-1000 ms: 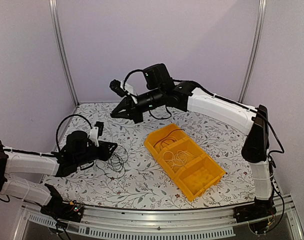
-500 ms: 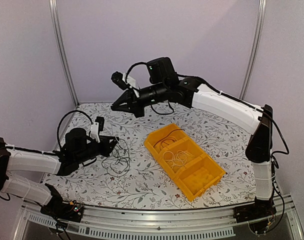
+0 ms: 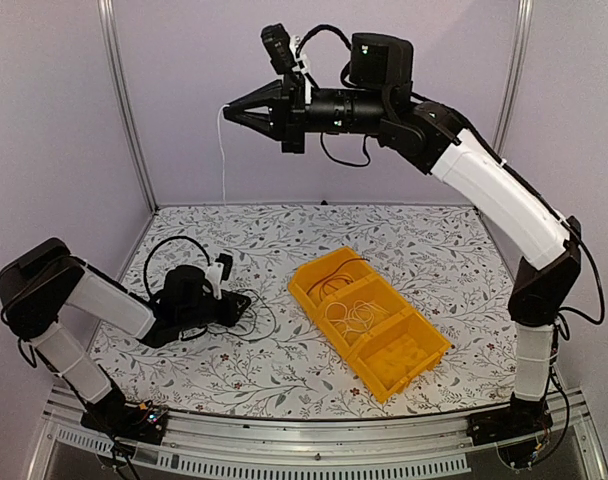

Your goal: Untangle the cables

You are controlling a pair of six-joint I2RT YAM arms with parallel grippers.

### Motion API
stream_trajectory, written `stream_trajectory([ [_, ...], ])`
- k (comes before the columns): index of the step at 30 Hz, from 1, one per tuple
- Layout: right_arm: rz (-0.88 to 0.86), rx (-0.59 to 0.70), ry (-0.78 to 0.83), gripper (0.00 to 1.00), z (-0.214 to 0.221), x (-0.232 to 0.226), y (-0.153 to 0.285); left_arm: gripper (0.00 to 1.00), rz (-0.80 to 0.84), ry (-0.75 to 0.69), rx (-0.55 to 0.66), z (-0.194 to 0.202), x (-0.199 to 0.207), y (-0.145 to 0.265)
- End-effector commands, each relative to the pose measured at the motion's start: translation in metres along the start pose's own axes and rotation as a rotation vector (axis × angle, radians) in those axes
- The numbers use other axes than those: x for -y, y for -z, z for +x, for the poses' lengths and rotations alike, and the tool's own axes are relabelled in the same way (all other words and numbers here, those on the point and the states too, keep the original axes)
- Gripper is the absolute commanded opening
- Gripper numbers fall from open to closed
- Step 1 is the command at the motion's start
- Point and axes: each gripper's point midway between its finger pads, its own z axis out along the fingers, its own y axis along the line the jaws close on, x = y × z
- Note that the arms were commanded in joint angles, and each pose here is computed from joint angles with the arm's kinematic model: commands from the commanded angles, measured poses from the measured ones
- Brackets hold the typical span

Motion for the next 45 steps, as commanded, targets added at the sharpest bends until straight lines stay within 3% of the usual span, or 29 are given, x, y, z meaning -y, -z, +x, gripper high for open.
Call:
stream_trajectory([
  [1, 0.097, 0.203, 0.090, 0.00, -0.095, 0.004, 0.040, 0.18, 0.003, -0.017, 0.017, -0.007, 0.000, -0.012],
  [10, 0.412, 0.457, 0.340, 0.00, -0.206, 0.019, 0.117, 0.18, -0.125, 0.010, -0.096, 0.027, -0.033, -0.015],
  [15, 0.585, 0.513, 0.541, 0.00, -0.247, 0.017, 0.159, 0.19, -0.168, 0.026, -0.135, 0.038, -0.043, -0.010],
  [21, 0.806, 0.503, 0.780, 0.00, -0.281, 0.016, 0.208, 0.24, -0.233, 0.064, -0.184, 0.053, -0.061, -0.003],
  [27, 0.979, 0.439, 0.895, 0.00, -0.293, 0.033, 0.260, 0.25, -0.251, 0.066, -0.215, 0.052, -0.066, -0.004],
  [35, 1.017, 0.169, 0.874, 0.00, -0.223, 0.072, 0.266, 0.27, -0.230, 0.038, -0.201, 0.026, -0.059, -0.008],
  [40, 1.074, -0.016, 0.908, 0.00, -0.178, 0.094, 0.295, 0.30, -0.201, 0.041, -0.190, 0.006, -0.048, -0.011],
  [45, 1.074, -0.069, 0.836, 0.00, -0.153, 0.104, 0.304, 0.33, -0.145, 0.053, -0.165, -0.010, -0.035, -0.010],
])
